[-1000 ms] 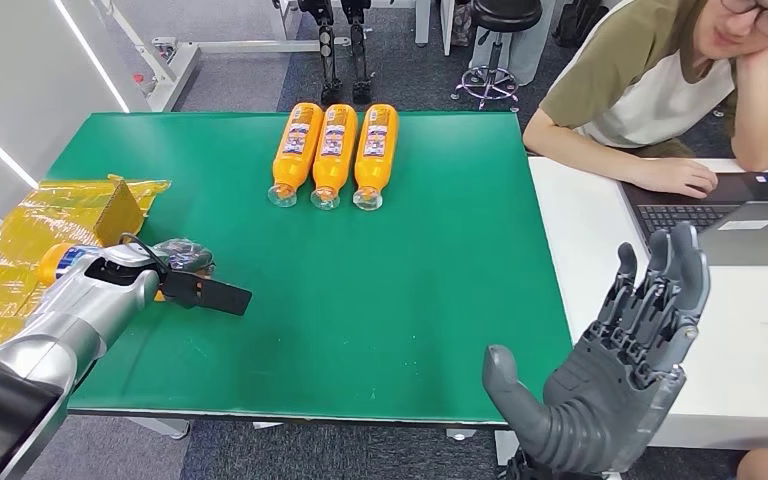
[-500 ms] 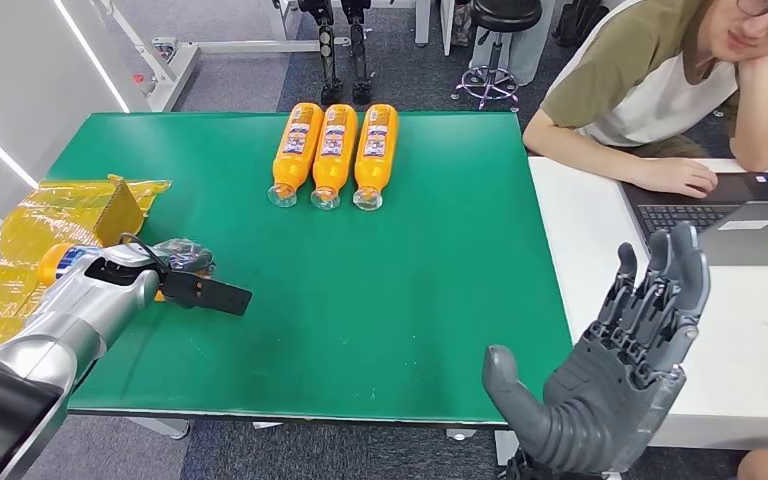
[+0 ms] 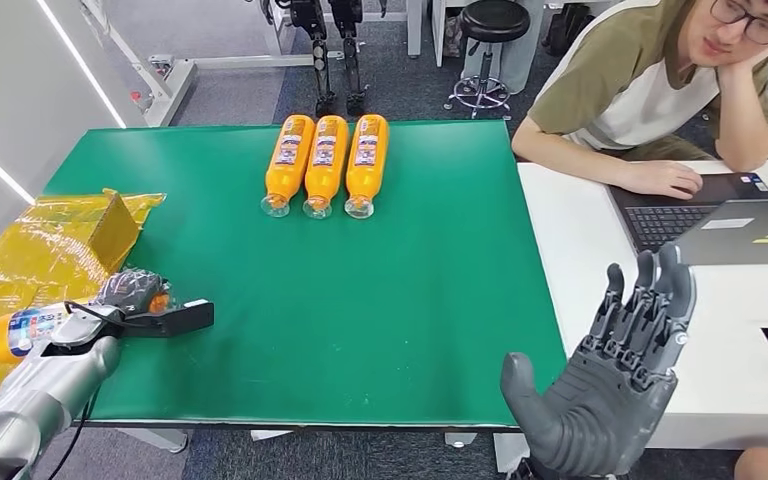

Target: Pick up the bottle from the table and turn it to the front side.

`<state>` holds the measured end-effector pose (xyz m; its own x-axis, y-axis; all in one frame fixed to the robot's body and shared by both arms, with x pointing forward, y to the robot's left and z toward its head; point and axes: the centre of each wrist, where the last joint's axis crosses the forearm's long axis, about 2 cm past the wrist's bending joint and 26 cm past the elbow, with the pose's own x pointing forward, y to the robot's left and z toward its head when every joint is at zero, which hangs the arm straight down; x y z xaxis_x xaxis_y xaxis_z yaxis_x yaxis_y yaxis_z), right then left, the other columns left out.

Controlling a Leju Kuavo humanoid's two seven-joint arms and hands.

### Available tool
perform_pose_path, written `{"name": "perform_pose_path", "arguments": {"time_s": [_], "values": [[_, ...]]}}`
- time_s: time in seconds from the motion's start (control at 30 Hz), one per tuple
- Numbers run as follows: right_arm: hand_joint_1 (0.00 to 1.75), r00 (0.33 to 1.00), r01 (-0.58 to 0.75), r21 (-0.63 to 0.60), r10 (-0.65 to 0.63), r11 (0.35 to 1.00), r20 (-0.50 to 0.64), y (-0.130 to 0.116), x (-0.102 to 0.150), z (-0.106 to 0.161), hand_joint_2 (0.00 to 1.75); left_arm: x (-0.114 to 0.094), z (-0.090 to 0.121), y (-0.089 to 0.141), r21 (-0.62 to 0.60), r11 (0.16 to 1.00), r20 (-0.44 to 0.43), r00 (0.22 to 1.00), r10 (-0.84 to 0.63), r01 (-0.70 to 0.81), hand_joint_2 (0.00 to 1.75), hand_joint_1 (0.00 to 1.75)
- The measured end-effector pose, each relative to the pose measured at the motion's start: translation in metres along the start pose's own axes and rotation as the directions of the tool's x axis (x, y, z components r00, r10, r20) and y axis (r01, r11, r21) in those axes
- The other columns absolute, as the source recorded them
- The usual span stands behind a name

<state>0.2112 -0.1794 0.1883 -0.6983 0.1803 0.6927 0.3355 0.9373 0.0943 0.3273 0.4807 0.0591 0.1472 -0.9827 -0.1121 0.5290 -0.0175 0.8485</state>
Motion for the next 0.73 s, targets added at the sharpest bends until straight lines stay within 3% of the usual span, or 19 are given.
{"name": "perform_pose_path", "arguments": {"time_s": [0.17,0.27,0.3,0.4,0.43,0.47,0.73], "values": [[0.0,1.0,0.001,0.009,-0.001,1.0,-0.009,-0.001,0.0,0.002,1.75,-0.005,0.002,-0.004,-0.005,1.0,-0.01,1.0,-0.004,0.004,1.75,1.54],[0.0,1.0,-0.003,0.025,0.003,1.0,-0.006,-0.001,0.001,0.004,1.75,-0.007,0.003,-0.006,-0.004,1.0,-0.012,1.0,-0.008,0.008,1.75,1.46],[0.0,1.0,-0.005,0.031,0.005,1.0,-0.007,-0.002,0.001,0.005,1.75,-0.008,0.004,-0.006,-0.004,1.0,-0.011,1.0,-0.009,0.009,1.75,1.31],[0.0,1.0,-0.006,0.046,0.007,0.999,-0.013,-0.003,0.002,0.007,1.75,-0.01,0.005,-0.007,-0.002,1.0,-0.002,1.0,-0.017,0.017,1.75,0.39],[0.0,1.0,-0.005,0.051,0.006,0.999,-0.014,-0.004,0.002,0.007,1.75,-0.01,0.005,-0.008,-0.001,1.0,0.003,1.0,-0.022,0.022,1.75,0.16],[0.0,1.0,-0.003,0.055,0.004,0.998,-0.014,-0.004,0.002,0.007,1.75,-0.011,0.005,-0.009,0.002,1.0,0.007,1.0,-0.028,0.028,1.75,0.05],[0.0,1.0,0.011,0.079,-0.008,0.997,-0.03,-0.003,0.002,0.008,1.75,-0.01,0.007,-0.011,0.047,0.997,0.029,0.998,-0.061,0.059,1.75,0.0]]}}
